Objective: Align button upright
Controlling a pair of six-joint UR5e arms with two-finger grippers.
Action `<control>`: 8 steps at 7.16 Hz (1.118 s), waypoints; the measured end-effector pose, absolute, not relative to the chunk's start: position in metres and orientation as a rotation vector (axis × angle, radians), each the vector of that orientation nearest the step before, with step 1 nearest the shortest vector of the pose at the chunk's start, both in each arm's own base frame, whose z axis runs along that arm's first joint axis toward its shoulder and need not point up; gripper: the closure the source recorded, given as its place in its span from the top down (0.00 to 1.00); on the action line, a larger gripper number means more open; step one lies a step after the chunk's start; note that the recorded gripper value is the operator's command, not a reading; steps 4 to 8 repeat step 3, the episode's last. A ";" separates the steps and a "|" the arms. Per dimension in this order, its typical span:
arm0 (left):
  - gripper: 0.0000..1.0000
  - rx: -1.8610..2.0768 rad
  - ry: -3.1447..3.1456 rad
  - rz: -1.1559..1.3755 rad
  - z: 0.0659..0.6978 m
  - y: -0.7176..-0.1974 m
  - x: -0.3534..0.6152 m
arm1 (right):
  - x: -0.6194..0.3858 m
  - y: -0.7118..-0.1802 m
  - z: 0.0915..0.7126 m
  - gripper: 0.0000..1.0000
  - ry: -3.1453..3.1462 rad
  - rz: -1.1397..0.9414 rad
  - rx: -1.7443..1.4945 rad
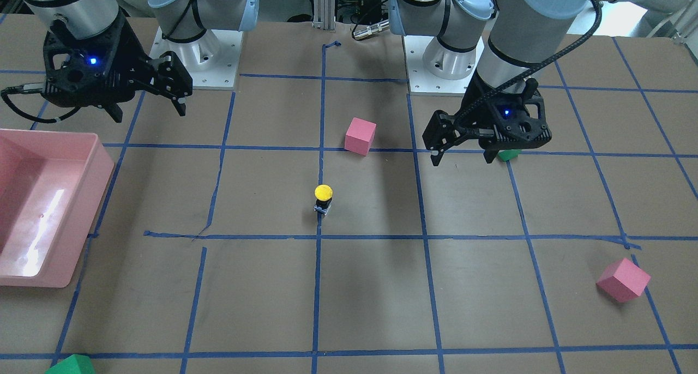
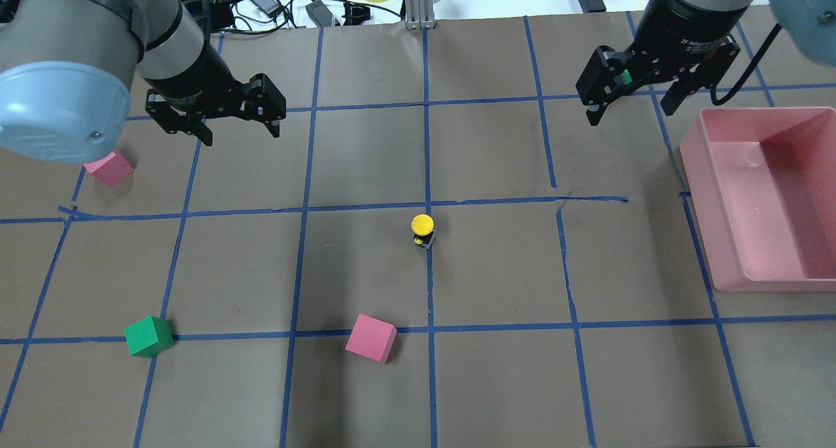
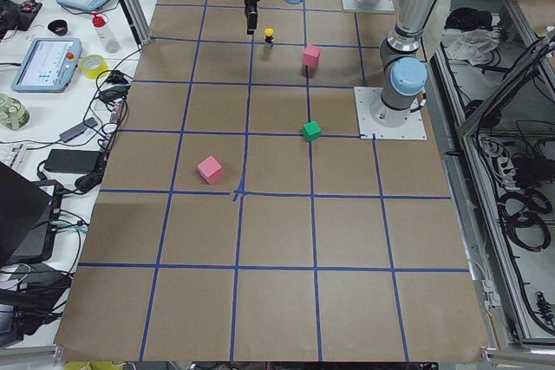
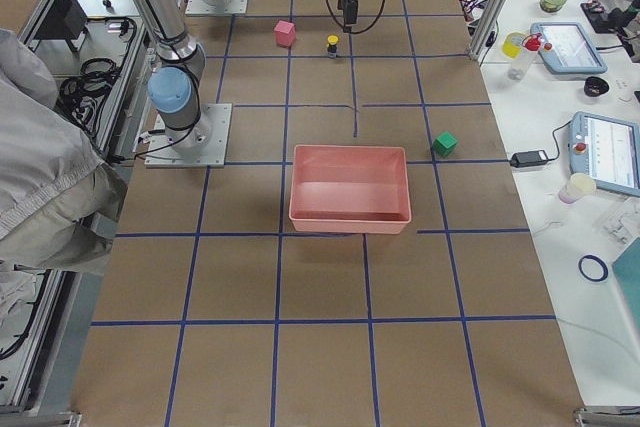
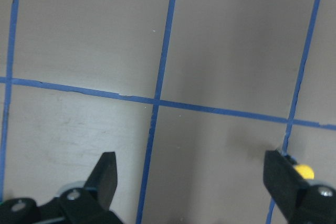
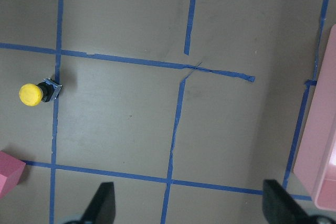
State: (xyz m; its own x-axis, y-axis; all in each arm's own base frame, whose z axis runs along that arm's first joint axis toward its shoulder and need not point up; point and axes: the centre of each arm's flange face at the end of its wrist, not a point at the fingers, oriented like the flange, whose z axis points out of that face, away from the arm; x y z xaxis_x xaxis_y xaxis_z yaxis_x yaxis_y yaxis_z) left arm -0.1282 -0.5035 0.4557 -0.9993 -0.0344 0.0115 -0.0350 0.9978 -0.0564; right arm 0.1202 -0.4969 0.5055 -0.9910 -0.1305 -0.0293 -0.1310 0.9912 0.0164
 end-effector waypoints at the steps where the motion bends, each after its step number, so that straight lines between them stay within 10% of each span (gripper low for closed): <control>1: 1.00 -0.008 -3.142 0.026 0.460 -0.495 -0.123 | 0.120 -0.497 0.506 1.00 3.107 0.029 -0.204; 8: 1.00 -0.045 -3.146 -0.059 0.468 -0.479 -0.121 | 0.120 -0.497 0.506 1.00 3.107 0.028 -0.204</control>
